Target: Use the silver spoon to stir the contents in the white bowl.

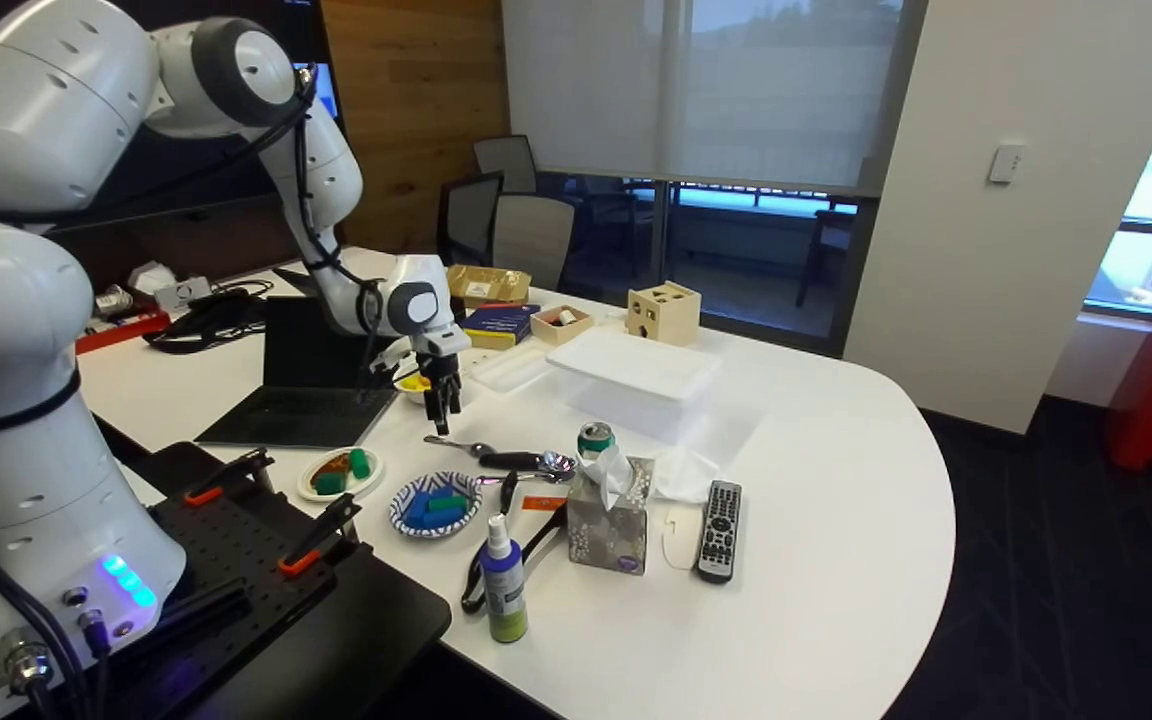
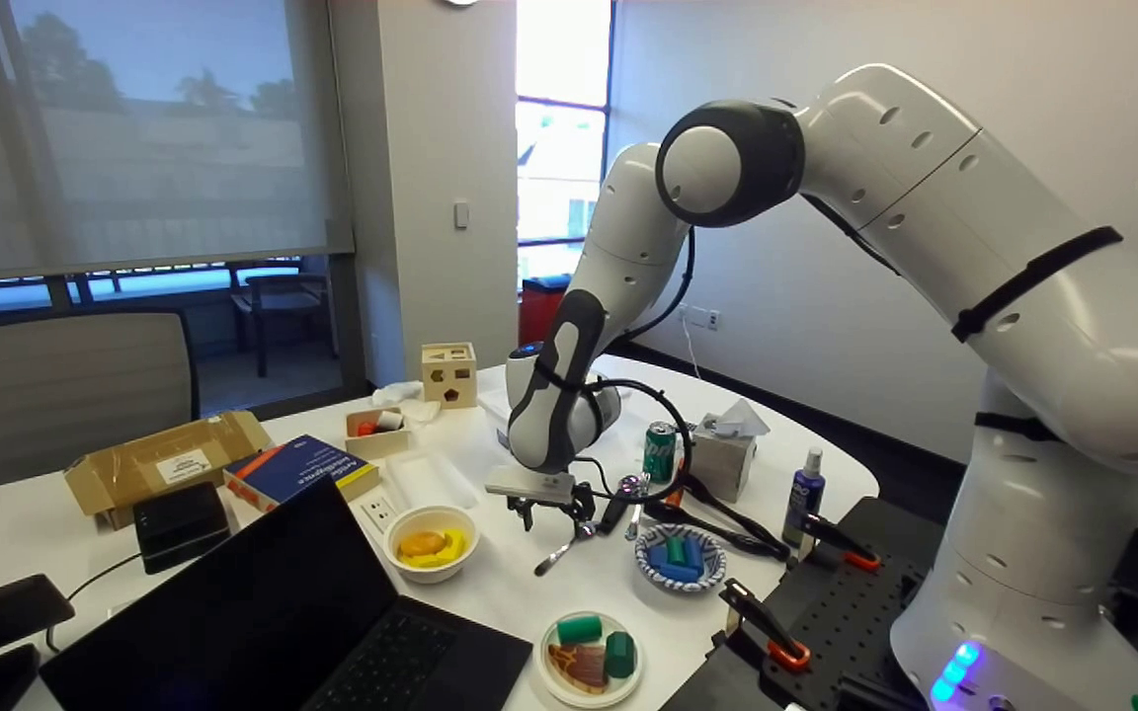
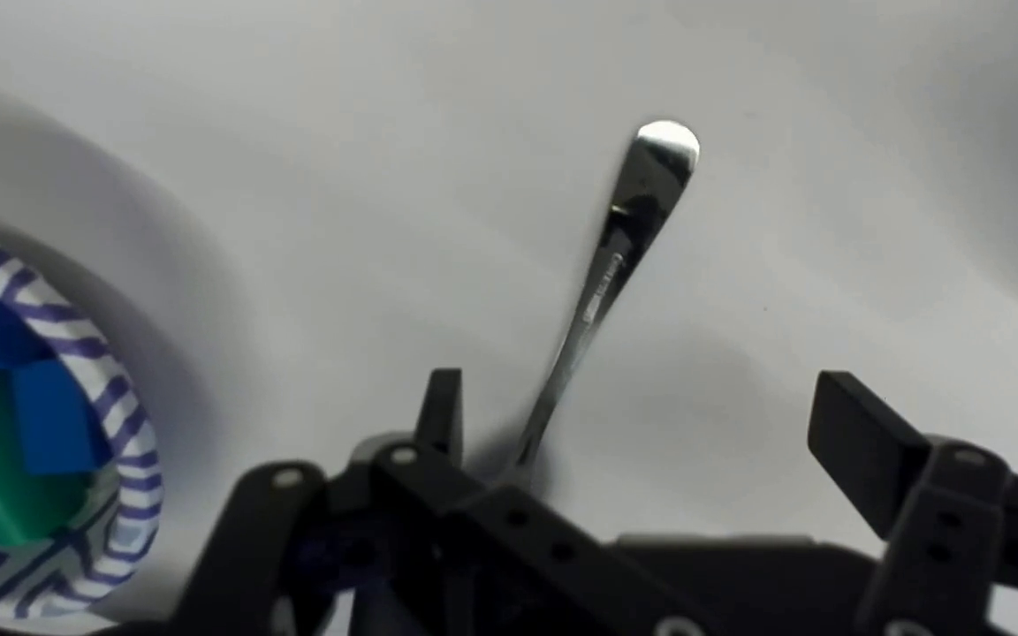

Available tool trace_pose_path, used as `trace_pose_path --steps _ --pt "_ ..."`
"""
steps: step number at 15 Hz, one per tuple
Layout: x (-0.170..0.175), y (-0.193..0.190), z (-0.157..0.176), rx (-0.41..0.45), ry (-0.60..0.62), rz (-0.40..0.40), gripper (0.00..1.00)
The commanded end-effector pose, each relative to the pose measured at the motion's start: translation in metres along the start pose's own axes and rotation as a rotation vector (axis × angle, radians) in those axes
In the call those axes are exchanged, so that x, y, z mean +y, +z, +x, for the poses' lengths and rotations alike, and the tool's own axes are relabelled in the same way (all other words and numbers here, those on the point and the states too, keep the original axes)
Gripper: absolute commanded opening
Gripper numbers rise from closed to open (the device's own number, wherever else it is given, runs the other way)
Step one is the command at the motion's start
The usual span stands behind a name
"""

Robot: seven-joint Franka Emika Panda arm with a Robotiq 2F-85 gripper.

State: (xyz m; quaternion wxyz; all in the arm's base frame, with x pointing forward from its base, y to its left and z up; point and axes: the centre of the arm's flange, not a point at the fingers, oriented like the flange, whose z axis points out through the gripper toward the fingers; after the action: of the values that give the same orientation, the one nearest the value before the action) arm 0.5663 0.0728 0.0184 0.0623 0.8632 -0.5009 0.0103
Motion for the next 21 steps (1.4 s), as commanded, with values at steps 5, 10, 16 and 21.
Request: trace_pose_path --steps 5,10,16,21 --pt "0.008 0.023 -0.014 -0.012 0.115 -0.038 1.0" --pt "0.011 0.032 -0.022 -0.005 0.144 -0.051 1.0" --pt "0.006 0.032 -0.023 0.0 0.141 -0.042 0.42" --pt "0.0 0.029 -0.023 0.001 0.133 -0.032 0.05"
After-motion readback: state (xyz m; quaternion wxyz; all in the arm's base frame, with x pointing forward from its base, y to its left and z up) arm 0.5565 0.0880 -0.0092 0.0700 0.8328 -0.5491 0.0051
